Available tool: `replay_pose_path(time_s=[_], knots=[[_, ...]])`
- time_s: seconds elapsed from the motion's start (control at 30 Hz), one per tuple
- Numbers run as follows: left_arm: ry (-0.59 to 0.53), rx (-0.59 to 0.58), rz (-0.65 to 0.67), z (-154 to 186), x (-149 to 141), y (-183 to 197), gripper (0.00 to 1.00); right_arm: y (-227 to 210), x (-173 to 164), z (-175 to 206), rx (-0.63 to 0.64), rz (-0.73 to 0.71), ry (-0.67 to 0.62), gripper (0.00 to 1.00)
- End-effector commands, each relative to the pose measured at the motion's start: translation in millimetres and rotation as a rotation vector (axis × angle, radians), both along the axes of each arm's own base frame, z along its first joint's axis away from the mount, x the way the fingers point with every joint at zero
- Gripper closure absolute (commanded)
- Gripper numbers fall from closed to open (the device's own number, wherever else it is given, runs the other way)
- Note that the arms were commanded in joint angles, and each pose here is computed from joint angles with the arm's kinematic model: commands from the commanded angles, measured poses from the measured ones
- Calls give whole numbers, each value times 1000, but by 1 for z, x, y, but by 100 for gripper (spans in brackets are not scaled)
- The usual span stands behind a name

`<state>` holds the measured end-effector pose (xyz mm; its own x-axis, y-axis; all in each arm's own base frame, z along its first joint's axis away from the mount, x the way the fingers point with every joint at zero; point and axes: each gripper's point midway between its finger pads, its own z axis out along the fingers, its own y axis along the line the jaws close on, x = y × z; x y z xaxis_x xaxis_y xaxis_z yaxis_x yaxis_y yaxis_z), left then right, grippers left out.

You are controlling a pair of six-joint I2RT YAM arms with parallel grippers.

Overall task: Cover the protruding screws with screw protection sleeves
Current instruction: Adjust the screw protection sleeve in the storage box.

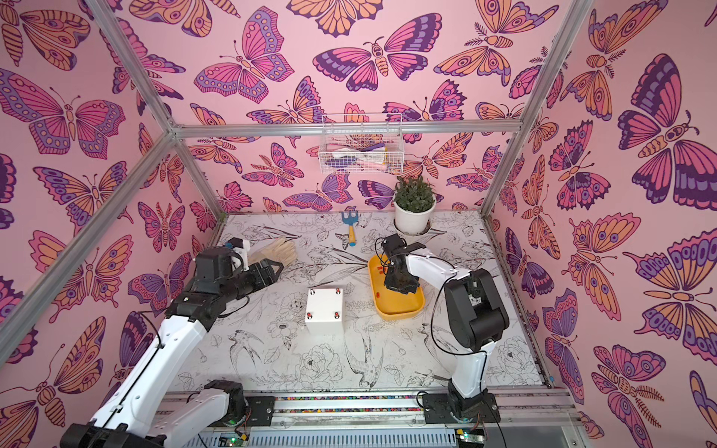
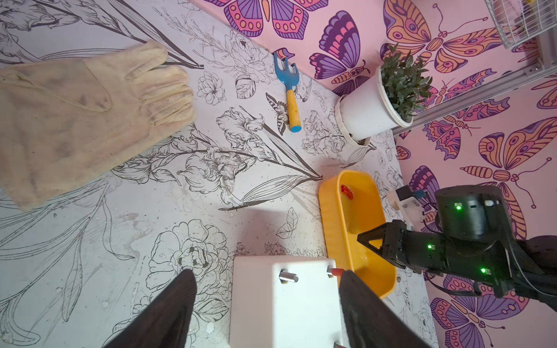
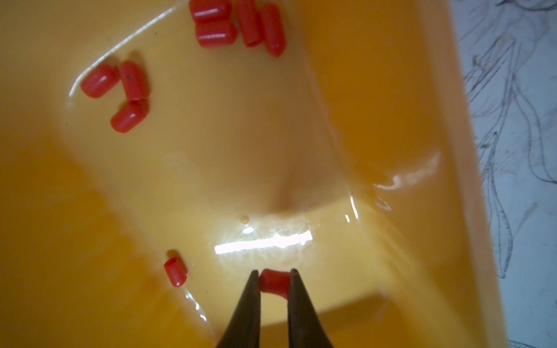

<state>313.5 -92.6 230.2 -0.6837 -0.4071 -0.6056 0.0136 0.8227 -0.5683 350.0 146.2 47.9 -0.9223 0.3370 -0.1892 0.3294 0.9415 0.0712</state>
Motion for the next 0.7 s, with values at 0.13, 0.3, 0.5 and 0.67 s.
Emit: replay_pose_path(time_s=[0.13,0.3,0.5,0.67], knots=[[12,-3,-10,-4,-4,0,22,12,22,-15,39,-102,-36,82],[15,5,11,-5,-5,4,22,15,29,-22,39,-105,-23,81],[23,4,25,-8,-7,6,22,15,30,-26,36,-104,-16,75],[26,2,29,-9,-10,6,22,16,28,-26,46,-96,-11,69]])
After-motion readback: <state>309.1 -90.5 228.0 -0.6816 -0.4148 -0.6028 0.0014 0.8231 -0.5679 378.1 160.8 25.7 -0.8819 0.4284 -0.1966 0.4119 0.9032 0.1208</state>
